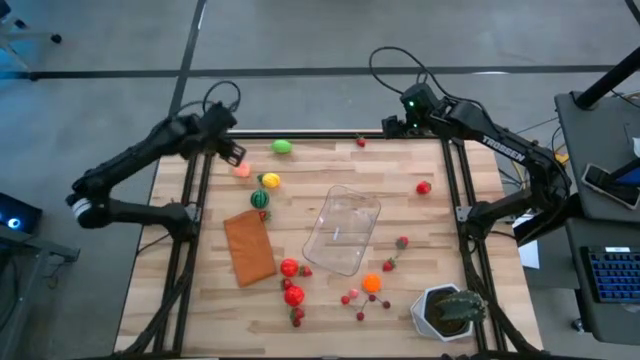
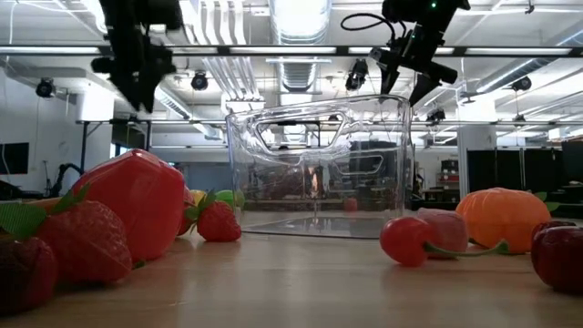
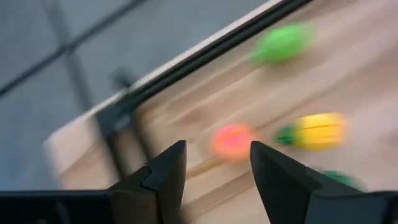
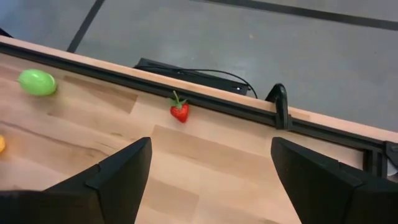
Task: Pick and placing Produce into tupperware
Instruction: Put the pink peach into the transparent bin
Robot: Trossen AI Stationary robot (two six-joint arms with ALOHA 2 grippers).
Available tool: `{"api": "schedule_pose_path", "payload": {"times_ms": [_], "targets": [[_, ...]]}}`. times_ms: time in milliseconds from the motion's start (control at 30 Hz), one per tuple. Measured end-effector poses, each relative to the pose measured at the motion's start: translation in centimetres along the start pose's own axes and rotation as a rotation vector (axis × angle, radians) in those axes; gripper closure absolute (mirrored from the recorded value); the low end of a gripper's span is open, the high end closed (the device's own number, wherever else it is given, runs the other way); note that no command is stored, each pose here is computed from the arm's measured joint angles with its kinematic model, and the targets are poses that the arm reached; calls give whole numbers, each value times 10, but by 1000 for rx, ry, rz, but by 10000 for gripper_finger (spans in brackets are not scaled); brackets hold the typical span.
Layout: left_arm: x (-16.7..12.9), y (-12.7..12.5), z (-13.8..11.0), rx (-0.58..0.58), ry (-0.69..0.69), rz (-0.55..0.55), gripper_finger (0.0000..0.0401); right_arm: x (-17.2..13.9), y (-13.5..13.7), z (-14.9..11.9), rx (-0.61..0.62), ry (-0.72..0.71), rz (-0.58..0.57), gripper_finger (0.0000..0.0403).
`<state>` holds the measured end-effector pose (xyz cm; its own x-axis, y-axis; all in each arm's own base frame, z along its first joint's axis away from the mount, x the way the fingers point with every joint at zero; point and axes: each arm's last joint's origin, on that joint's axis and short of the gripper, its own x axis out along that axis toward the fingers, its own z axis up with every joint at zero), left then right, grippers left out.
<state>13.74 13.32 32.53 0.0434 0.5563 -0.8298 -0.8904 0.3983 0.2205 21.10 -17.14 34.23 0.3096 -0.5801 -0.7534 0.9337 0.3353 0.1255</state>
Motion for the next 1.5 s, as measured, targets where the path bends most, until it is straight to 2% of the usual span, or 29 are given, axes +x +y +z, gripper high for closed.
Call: {"api": "schedule_pose_path", "payload": {"times_ms": [133,267,467,633,767,833,1000,1100,1200,1367,1500], "targets": [[20,11,10,-67,93,61,237,-2,0,2,3,-11,5,80],[34,9,12,14,151,77,237,-2,0,1,2,-9,3,80],[53,-1,16,74,225,87,237,-2,0,1,-1,-9,0,80],[69,-8,18,259,289,65,237,-2,0,1,-26,-5,-2,80],[80,-17,17,441,358,-126,237,-2,-1,1,-54,-8,-10,80],[87,-21,15,518,385,-180,237,-2,-1,1,-74,-8,-11,80],[102,-25,14,706,433,-186,237,-2,-1,1,-86,-7,-12,80],[108,-27,14,824,455,-206,237,-2,-1,1,-137,-7,-12,80],[116,-28,14,863,482,-173,237,-2,-1,1,-180,-7,-12,80],[131,-33,14,894,537,-132,237,-2,-1,1,-183,-7,-12,80],[138,-36,13,886,556,-181,237,-2,-1,1,-185,-7,-12,80]]}}
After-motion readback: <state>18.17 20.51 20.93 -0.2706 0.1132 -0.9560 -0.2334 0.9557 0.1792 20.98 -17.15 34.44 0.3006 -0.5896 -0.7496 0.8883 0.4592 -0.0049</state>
